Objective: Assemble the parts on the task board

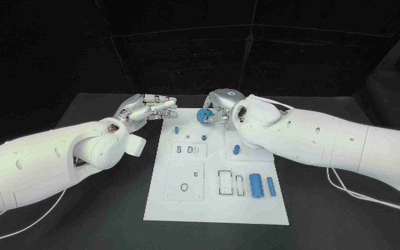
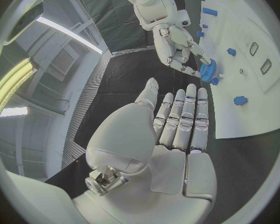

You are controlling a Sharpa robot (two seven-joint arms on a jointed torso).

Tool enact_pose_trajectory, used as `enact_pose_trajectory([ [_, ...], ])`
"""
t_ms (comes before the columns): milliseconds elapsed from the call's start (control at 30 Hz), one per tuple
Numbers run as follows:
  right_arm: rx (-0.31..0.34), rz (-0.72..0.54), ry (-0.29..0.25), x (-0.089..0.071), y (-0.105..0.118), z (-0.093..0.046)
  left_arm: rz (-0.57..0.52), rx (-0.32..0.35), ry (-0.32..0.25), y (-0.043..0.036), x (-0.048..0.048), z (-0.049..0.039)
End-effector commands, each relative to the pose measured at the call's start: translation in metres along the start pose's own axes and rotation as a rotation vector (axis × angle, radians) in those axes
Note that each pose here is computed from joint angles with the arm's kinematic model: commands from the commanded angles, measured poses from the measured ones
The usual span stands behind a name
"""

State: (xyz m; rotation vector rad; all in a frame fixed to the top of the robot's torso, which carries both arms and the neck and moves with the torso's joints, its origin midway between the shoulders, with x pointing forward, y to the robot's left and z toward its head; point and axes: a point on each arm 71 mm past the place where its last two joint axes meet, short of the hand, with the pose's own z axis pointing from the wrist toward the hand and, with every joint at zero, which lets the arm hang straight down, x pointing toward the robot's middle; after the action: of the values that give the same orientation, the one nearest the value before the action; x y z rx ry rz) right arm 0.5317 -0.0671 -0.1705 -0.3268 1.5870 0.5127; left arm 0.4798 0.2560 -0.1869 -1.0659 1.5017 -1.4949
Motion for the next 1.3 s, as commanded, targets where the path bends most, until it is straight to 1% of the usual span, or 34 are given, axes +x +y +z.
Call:
enact_pose_trajectory([
  [33, 0.006, -0.039, 0.017, 0.000, 0.002, 0.003, 0.000, 0.026, -0.001, -0.0033, -0.0001, 0.0003],
  [600, -0.008, -0.057, 0.056, 0.006, 0.016, 0.013, -0.002, 0.030, 0.009, -0.0045, 0.0036, 0.0025],
  [933, -0.004, -0.057, 0.075, 0.013, 0.017, 0.014, -0.003, 0.030, 0.011, -0.0050, 0.0034, 0.0028],
  [1300, -0.008, -0.055, 0.081, 0.016, 0.020, 0.015, -0.003, 0.027, 0.015, -0.0049, 0.0039, 0.0042],
])
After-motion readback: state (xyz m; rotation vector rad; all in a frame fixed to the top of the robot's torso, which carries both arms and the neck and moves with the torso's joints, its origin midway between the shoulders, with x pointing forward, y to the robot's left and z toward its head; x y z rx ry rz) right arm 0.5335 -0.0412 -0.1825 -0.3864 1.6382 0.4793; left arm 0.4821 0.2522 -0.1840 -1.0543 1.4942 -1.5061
